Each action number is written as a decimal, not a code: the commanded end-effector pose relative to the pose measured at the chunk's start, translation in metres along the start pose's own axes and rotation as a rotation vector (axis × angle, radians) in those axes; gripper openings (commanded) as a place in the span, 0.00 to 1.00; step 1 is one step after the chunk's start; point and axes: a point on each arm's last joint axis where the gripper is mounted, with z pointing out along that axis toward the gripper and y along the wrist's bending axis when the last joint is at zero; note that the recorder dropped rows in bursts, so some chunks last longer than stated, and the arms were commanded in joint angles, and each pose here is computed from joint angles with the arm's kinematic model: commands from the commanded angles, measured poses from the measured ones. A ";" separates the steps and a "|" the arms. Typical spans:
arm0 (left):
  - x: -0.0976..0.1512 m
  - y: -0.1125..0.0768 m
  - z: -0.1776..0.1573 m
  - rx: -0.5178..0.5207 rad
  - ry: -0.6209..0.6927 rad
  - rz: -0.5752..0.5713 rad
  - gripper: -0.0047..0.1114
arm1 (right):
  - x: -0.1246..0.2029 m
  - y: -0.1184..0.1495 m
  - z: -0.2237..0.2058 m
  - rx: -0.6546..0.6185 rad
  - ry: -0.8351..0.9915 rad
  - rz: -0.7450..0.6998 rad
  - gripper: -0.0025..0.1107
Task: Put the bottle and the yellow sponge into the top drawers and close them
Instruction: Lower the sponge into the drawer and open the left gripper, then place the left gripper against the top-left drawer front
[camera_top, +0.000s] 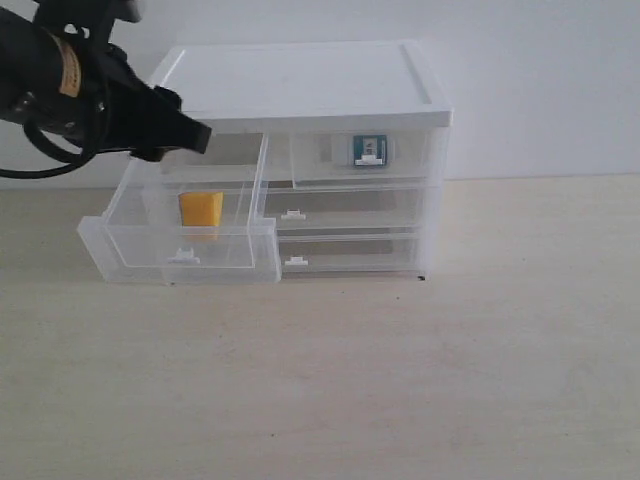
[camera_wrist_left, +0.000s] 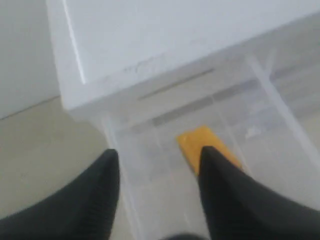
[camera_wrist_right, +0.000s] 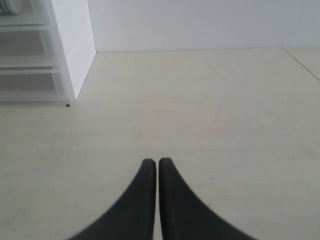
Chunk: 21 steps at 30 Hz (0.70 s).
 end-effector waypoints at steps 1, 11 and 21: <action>0.016 -0.003 -0.019 0.032 0.211 0.092 0.17 | 0.000 0.000 0.000 0.000 -0.007 -0.012 0.02; 0.038 -0.031 -0.035 0.220 0.433 0.110 0.08 | 0.000 0.000 0.000 0.000 -0.007 -0.012 0.02; 0.043 -0.043 -0.003 0.211 0.358 0.124 0.08 | 0.000 0.000 0.000 0.000 -0.007 -0.012 0.02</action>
